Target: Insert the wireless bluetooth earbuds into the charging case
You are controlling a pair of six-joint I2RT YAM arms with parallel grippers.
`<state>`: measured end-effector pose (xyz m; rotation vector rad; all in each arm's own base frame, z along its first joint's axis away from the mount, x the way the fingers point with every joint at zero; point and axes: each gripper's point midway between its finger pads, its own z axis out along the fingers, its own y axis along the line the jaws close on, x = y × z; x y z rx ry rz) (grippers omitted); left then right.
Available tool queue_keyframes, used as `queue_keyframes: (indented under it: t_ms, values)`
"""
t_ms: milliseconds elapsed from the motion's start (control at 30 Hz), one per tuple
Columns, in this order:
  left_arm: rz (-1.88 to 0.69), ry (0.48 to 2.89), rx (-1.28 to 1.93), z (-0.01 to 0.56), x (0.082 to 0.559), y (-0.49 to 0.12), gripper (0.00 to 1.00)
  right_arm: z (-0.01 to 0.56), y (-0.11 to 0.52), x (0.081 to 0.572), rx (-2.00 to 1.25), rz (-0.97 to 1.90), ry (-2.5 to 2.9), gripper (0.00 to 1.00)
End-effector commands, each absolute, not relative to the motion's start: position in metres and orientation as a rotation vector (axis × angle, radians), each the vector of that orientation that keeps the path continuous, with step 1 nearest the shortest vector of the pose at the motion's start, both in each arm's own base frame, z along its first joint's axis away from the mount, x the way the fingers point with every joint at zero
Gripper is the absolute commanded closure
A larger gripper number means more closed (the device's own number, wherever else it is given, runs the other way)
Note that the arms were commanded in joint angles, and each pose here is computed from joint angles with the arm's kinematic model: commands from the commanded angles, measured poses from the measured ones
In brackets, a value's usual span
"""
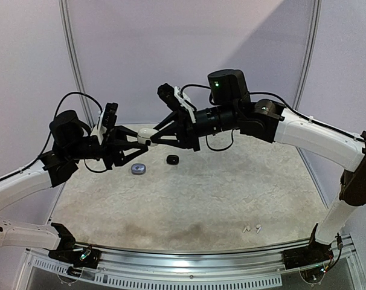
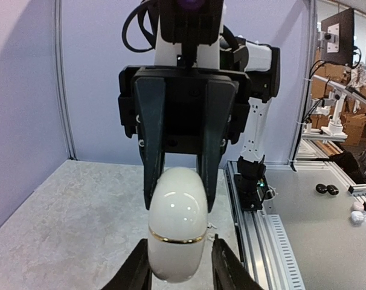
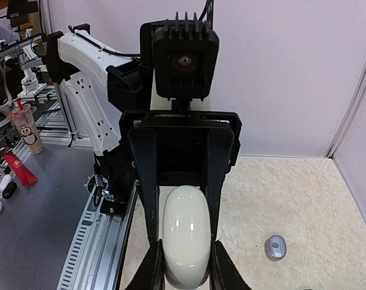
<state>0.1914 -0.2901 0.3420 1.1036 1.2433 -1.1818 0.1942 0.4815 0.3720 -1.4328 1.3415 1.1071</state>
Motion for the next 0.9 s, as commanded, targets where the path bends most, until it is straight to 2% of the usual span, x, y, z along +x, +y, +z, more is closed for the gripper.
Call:
queue_keyframes:
  t_ms: [0,100,433,633,700,733,767,867]
  values:
    - [-1.195,1.202,1.122,0.352,0.188,-0.293,0.65,0.379,0.477,0.196,-1.419,1.086,1.329,1.00]
    - [-1.196,1.202,1.122,0.353,0.188,-0.293,0.65,0.380,0.477,0.196,-1.419,1.085,1.326,1.00]
    - [-1.197,1.195,1.123,0.354,0.187,-0.293,0.77,0.374,0.480,0.197,-1.423,1.091,1.340,1.00]
    - [-1.198,1.196,1.122,0.354,0.187,-0.293,0.99,0.373,0.482,0.196,-1.428,1.097,1.342,1.00]
    - [-1.192,1.201,1.115,0.354,0.188,-0.293,1.00,0.372,0.482,0.198,-1.425,1.095,1.352,1.00]
    - [-1.188,1.201,1.113,0.354,0.189,-0.292,1.00,0.371,0.482,0.199,-1.420,1.088,1.361,0.96]
    - [-1.183,1.203,1.110,0.353,0.189,-0.292,1.00,0.370,0.483,0.203,-1.408,1.075,1.376,0.86]
    - [-1.139,1.215,1.101,0.350,0.194,-0.291,1.00,0.369,0.485,0.210,-1.377,1.058,1.401,0.64]
